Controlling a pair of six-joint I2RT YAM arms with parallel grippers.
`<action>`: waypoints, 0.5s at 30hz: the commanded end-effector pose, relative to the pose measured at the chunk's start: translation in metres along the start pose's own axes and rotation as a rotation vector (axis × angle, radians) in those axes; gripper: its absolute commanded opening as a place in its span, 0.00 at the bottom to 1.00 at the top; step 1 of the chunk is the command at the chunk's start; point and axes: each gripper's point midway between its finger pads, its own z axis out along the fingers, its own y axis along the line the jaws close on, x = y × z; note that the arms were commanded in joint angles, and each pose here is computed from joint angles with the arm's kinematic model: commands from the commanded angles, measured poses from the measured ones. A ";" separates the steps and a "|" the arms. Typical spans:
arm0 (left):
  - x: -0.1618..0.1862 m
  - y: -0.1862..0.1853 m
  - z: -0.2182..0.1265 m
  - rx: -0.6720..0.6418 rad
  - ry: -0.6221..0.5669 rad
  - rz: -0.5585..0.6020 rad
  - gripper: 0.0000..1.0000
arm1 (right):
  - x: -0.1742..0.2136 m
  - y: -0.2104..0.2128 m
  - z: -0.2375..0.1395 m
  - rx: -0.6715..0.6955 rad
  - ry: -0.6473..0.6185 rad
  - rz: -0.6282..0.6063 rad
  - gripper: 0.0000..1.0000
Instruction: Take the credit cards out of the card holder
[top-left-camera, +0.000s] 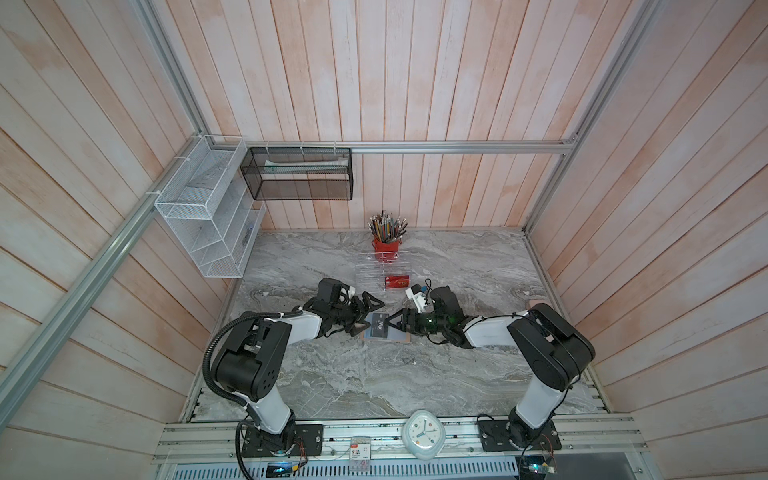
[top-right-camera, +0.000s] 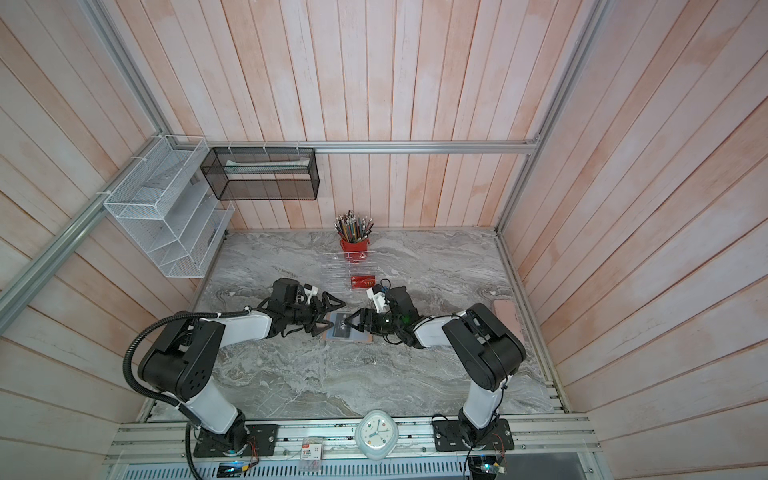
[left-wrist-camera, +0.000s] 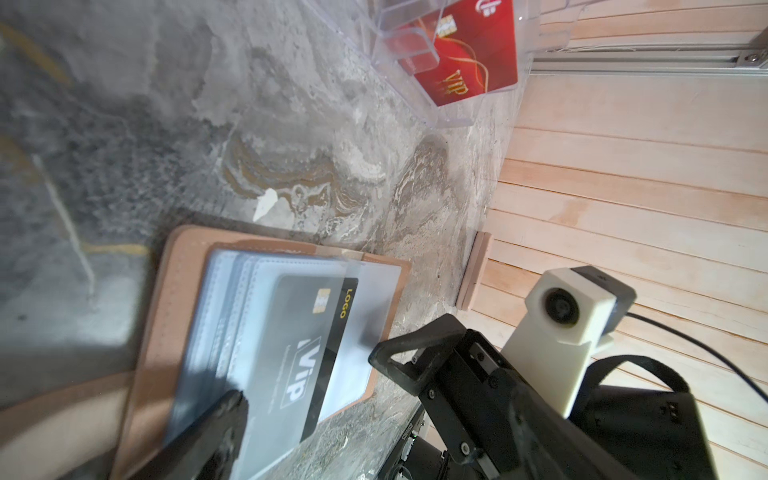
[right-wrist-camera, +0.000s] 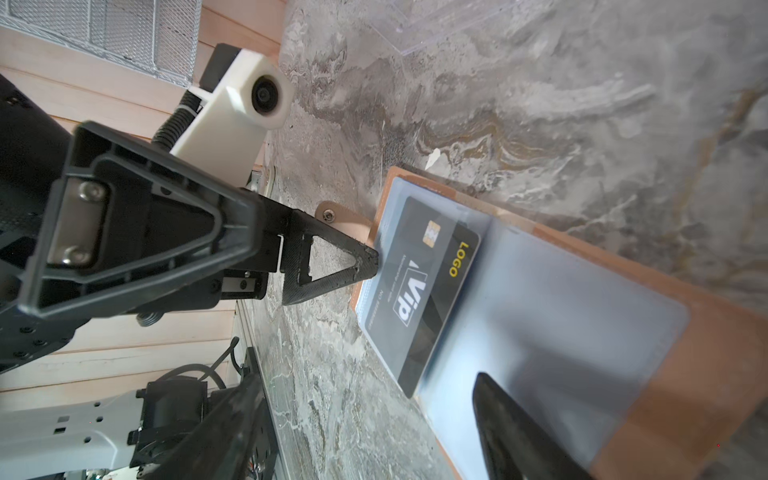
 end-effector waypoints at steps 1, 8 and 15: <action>-0.003 0.000 0.001 0.011 -0.004 0.011 1.00 | -0.007 0.008 0.008 -0.041 0.006 -0.002 0.76; -0.004 0.008 0.001 -0.005 -0.006 0.008 1.00 | -0.009 -0.004 0.019 -0.025 0.025 0.028 0.71; -0.004 0.013 0.001 -0.012 -0.008 0.003 1.00 | -0.010 -0.015 0.022 -0.011 0.027 0.058 0.67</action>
